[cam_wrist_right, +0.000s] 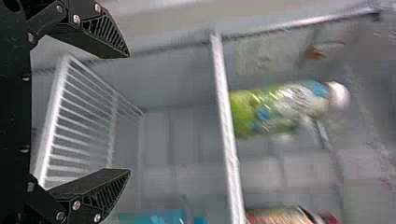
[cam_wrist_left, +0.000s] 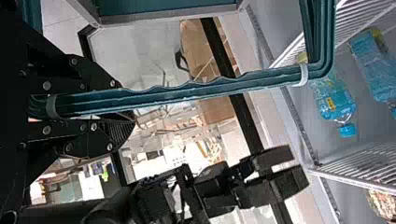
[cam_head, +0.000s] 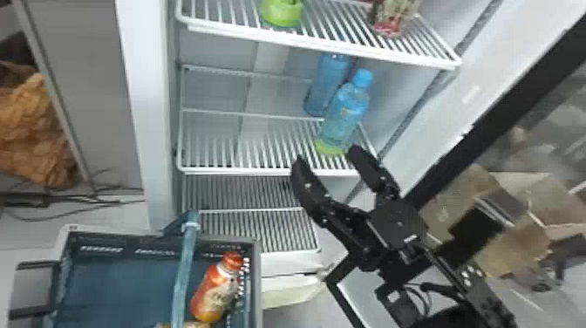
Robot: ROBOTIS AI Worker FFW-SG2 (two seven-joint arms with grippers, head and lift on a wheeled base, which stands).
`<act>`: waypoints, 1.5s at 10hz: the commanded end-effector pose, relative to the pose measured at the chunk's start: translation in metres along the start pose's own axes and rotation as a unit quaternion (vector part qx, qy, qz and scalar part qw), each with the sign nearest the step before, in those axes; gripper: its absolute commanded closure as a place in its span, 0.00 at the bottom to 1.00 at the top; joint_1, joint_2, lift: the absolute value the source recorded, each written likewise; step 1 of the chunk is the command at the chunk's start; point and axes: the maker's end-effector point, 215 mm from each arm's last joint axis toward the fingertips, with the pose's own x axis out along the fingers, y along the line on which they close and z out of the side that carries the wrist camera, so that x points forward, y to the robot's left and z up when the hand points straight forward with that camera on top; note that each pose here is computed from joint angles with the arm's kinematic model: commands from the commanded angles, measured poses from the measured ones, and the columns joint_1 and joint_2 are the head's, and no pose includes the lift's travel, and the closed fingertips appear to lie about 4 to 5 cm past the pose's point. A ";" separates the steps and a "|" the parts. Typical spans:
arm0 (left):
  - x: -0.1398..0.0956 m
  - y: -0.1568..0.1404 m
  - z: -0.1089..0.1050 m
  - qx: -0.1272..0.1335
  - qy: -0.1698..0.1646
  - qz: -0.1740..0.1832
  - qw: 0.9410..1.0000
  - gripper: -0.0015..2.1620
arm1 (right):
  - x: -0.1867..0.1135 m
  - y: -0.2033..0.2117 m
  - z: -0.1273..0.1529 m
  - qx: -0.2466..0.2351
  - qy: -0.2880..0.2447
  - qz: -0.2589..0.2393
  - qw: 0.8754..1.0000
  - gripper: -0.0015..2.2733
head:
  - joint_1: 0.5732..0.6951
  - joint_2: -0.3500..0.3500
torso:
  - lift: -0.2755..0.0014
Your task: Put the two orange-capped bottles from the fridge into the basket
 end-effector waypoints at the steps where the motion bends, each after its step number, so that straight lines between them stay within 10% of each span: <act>1: 0.000 0.000 0.001 0.001 -0.001 0.000 1.000 0.56 | -0.015 -0.012 0.021 -0.003 -0.054 -0.032 0.998 0.09 | 1.00 0.00 | 0.15; 15: -0.002 0.002 0.000 -0.005 -0.006 0.003 1.000 0.56 | -0.035 -0.045 0.014 -0.043 -0.059 -0.091 0.993 0.09 | 1.00 0.00 | 0.15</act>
